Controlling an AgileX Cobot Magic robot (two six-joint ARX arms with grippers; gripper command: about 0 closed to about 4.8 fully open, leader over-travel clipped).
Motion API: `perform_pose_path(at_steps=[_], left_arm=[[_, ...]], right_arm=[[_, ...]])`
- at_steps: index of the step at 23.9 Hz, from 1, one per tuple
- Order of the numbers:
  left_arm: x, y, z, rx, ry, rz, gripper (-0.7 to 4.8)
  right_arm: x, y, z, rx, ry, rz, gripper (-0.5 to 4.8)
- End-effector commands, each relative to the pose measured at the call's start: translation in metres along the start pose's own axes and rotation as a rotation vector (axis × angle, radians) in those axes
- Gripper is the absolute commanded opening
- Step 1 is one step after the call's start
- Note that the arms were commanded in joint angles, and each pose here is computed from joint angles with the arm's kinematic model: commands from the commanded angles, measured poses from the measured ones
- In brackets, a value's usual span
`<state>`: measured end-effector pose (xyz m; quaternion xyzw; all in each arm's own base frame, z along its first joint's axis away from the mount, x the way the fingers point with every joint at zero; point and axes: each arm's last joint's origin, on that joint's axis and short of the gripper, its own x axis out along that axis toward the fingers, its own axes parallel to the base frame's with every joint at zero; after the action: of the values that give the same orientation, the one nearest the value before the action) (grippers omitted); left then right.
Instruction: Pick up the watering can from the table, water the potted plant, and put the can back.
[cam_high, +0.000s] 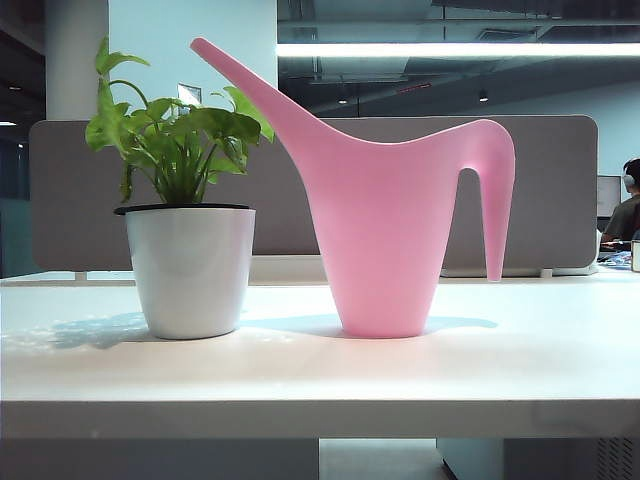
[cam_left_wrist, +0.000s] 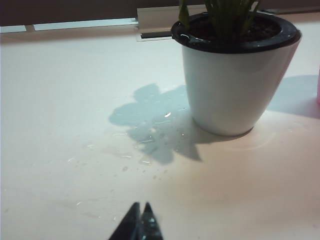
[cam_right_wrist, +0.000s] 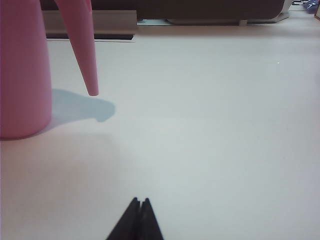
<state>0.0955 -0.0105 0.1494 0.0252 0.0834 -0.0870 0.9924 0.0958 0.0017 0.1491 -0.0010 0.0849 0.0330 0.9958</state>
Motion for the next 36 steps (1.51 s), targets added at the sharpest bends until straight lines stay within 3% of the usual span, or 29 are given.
perform_pose_path(at_steps=[1,16,23,27,32,36], left_arm=[[0.000,0.000,0.000,0.001,-0.003,-0.003,0.03],[0.000,0.000,0.001,0.001,-0.005,-0.005,0.03],[-0.001,-0.006,0.013,0.008,-0.002,-0.069,0.03],[-0.005,-0.015,0.073,-0.086,-0.007,-0.231,0.03],[-0.013,-0.024,0.147,-0.064,-0.013,-0.393,0.03],[-0.025,-0.024,0.186,-0.056,0.118,-0.409,0.03]], right_arm=[[0.001,0.000,-0.001,-0.002,-0.006,0.001,-0.05],[0.001,0.000,-0.001,-0.002,-0.007,0.001,-0.05],[0.001,0.000,-0.001,-0.002,-0.007,0.001,-0.05],[0.001,0.000,-0.001,-0.002,-0.007,0.001,-0.05],[0.001,0.000,-0.001,-0.002,-0.006,0.000,-0.05],[0.001,0.000,-0.001,-0.002,-0.007,0.001,-0.05]])
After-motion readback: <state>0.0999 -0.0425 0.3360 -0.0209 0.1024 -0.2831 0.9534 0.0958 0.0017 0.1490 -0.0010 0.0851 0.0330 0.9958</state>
